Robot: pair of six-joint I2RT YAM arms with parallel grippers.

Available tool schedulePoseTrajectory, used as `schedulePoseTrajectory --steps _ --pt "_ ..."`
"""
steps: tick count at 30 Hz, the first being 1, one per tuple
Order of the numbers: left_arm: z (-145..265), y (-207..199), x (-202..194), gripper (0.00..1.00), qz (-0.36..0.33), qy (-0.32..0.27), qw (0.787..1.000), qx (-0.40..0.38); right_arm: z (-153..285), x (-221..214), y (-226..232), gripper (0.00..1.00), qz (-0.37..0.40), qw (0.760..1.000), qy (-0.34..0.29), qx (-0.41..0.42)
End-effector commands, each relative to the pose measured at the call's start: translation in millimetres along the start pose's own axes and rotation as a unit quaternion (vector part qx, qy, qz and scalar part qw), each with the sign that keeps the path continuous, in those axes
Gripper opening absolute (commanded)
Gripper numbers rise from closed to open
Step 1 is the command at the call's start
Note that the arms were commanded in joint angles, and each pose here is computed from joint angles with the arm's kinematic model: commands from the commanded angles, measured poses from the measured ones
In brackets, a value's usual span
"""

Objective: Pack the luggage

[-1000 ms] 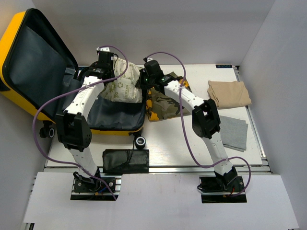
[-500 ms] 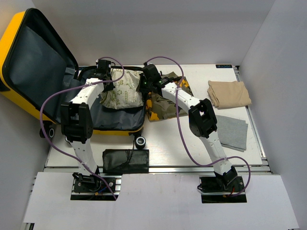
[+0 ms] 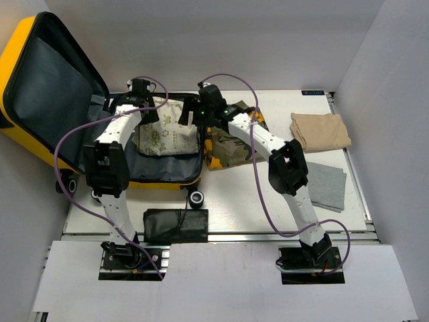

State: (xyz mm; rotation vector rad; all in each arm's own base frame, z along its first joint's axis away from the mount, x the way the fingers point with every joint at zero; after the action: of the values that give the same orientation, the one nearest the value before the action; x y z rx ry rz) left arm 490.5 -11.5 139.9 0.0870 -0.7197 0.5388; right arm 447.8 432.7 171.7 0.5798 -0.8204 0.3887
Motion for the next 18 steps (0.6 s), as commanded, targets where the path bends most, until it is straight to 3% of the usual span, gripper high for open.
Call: schedulePoseTrajectory --steps 1,3,4,7,11,15,18 --pt "33 -8 51 0.82 0.023 -0.061 0.998 -0.015 53 57 15 0.89 0.022 0.997 -0.065 0.026" --pt "46 -13 66 0.90 0.025 -0.077 0.996 -0.031 65 69 17 0.89 0.025 0.996 -0.084 0.028" --pt "51 -15 71 0.98 0.026 -0.083 0.996 -0.038 76 77 17 0.89 0.031 0.995 -0.094 0.028" --pt "68 -23 84 0.98 0.029 -0.096 0.993 -0.064 98 89 14 0.89 0.033 0.993 -0.115 0.018" --pt "84 -47 76 0.98 0.008 -0.083 0.988 -0.129 115 89 -25 0.89 0.024 0.992 -0.117 -0.049" --pt "97 -83 42 0.98 -0.010 -0.022 0.969 -0.246 117 56 -103 0.89 -0.006 0.988 -0.070 -0.141" --pt "80 -76 27 0.98 -0.004 -0.023 0.972 -0.234 110 28 -144 0.89 -0.011 0.986 -0.027 -0.166"
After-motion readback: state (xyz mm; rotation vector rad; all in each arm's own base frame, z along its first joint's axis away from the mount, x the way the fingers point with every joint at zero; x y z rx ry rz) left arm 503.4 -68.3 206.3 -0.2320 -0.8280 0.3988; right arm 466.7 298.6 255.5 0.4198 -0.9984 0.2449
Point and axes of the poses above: each gripper's point midway between its finger pads, its own z axis back along the fingers, its own y axis along the line the jaws close on, x = y × z, the point moved 2 cm from there along z, back along the fingers, and after that the axes turned 14 degrees about z, right-handed, at the moved point
